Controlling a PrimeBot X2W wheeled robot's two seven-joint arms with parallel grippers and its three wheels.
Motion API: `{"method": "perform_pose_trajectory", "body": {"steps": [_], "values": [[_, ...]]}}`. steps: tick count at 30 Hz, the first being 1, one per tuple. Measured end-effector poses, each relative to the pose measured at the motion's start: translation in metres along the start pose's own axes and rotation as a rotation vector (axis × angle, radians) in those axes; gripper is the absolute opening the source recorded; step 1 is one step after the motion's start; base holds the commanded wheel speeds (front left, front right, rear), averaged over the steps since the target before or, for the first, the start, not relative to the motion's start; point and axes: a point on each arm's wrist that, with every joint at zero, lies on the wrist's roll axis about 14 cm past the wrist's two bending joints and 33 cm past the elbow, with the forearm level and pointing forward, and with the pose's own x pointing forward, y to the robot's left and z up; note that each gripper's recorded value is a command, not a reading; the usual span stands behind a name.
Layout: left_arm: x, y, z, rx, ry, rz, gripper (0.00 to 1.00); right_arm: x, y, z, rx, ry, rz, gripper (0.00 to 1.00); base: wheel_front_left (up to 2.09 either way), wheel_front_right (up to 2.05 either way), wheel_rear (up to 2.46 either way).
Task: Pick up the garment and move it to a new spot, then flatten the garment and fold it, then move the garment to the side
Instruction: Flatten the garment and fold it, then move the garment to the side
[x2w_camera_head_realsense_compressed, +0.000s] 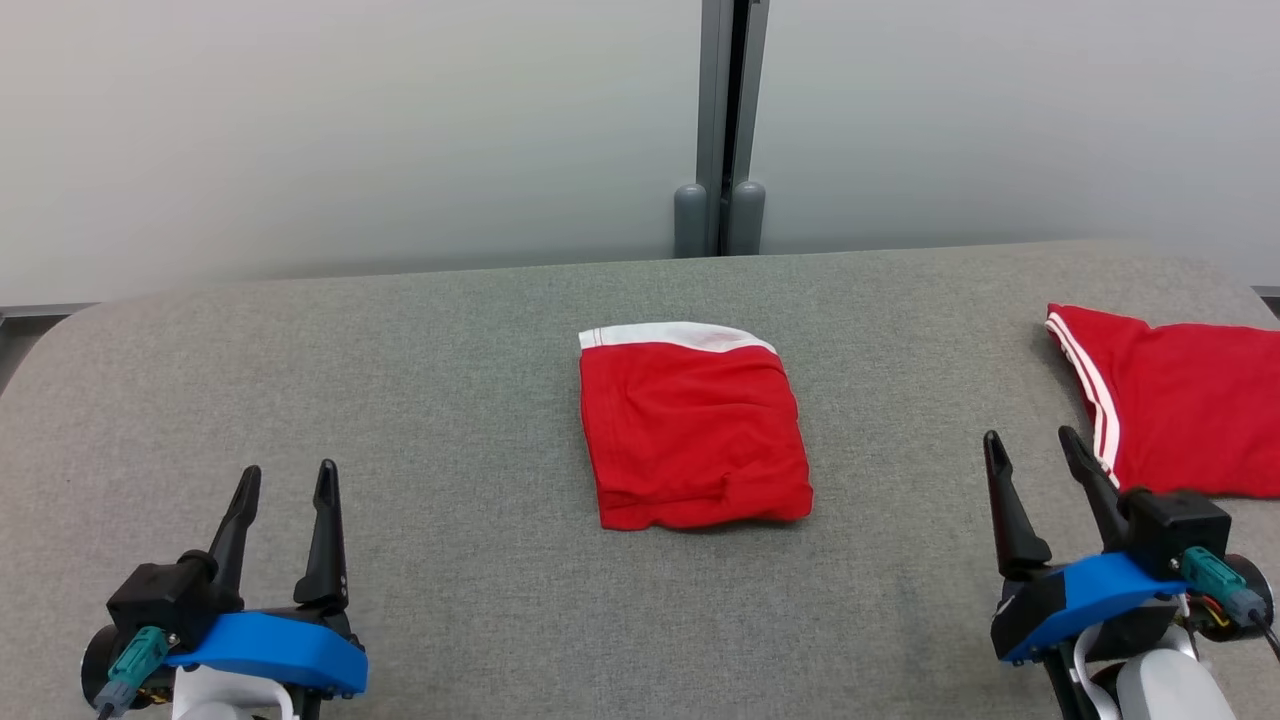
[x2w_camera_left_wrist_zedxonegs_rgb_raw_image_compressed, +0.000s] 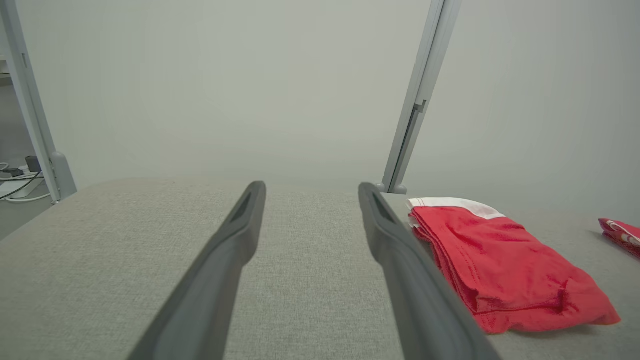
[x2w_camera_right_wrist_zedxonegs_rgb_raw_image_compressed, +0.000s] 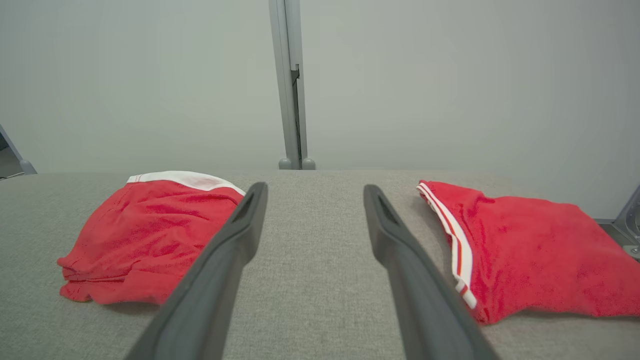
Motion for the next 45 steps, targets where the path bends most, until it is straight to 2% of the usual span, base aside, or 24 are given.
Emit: {"method": "perform_pose_trajectory", "body": {"steps": [8,16,38,45], "values": [[-0.009,0.006,-0.005,-0.003,0.015,0.023,1.0,-0.022,-0.002,-0.007,0.012,0.044,-0.014,1.0,0.0,0.0,0.0],[-0.014,0.009,-0.009,-0.01,0.03,0.034,1.0,-0.029,-0.001,-0.011,0.047,0.058,-0.014,1.0,0.0,0.0,0.0],[-0.013,0.007,-0.013,-0.006,0.044,0.019,1.0,-0.03,0.0,-0.014,0.073,0.069,-0.013,1.0,0.0,0.0,0.0],[-0.011,0.008,-0.014,-0.007,0.046,0.022,1.0,-0.016,0.015,-0.012,0.066,0.097,0.034,1.0,0.0,0.0,0.0]]}}
